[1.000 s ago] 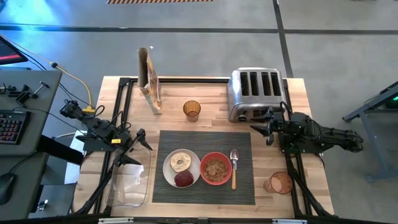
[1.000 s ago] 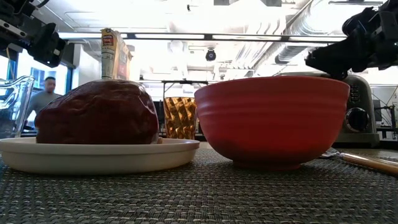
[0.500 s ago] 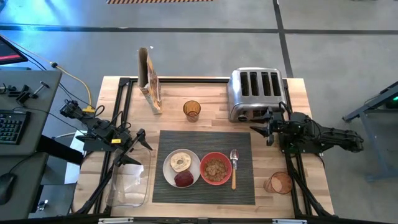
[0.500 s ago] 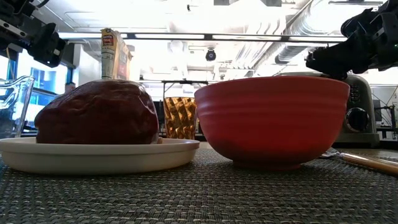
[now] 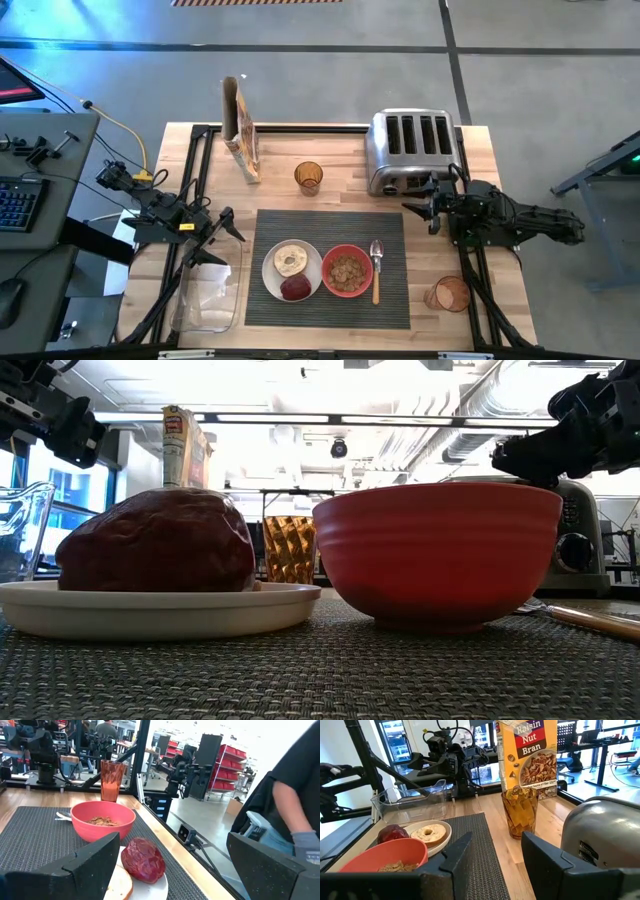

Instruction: Arrange a breakfast setting

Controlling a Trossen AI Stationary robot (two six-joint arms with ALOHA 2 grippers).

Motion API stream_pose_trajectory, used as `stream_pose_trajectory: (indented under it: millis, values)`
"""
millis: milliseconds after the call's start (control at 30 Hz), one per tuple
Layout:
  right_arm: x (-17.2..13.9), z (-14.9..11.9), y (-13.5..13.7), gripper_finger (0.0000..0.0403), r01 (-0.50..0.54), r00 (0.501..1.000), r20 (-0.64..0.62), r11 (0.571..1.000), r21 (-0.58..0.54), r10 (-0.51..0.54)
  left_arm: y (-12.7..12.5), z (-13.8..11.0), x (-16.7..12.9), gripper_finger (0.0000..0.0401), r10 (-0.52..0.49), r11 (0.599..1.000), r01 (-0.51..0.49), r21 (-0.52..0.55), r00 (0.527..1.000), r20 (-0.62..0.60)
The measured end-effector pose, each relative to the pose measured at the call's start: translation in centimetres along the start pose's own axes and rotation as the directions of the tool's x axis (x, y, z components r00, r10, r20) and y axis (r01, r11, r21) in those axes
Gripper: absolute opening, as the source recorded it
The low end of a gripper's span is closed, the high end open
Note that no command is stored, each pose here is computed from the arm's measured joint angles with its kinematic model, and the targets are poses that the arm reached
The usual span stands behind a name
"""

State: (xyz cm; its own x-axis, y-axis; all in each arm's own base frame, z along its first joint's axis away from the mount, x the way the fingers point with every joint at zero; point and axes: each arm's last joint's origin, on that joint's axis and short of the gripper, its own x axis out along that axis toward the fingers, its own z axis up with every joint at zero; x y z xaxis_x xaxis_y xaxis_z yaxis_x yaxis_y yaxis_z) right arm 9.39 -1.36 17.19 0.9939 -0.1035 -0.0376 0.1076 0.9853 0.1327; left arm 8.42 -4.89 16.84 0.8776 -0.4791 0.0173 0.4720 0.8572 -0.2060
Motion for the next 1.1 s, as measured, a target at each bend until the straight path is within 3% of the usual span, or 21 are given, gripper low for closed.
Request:
stream_pose_trajectory:
  millis: [267,600,1100]
  values:
    - [0.0,0.0,0.0,0.0154,-0.001,1.0,0.0,1.0,0.0,0.001,0.3,0.1,0.0,0.0356,0.027,1.0,-0.027,0.0,1.0,0.008]
    - [0.0,0.0,0.0,0.0154,-0.003,1.0,-0.001,1.0,0.0,0.003,1.9,0.4,-0.2,0.0356,0.196,0.981,-0.196,0.0,0.98,0.044]
    - [0.0,0.0,0.0,0.0154,-0.003,1.0,-0.001,1.0,0.0,0.003,4.4,1.0,-1.0,0.0356,0.447,0.893,-0.451,0.012,0.889,0.098]
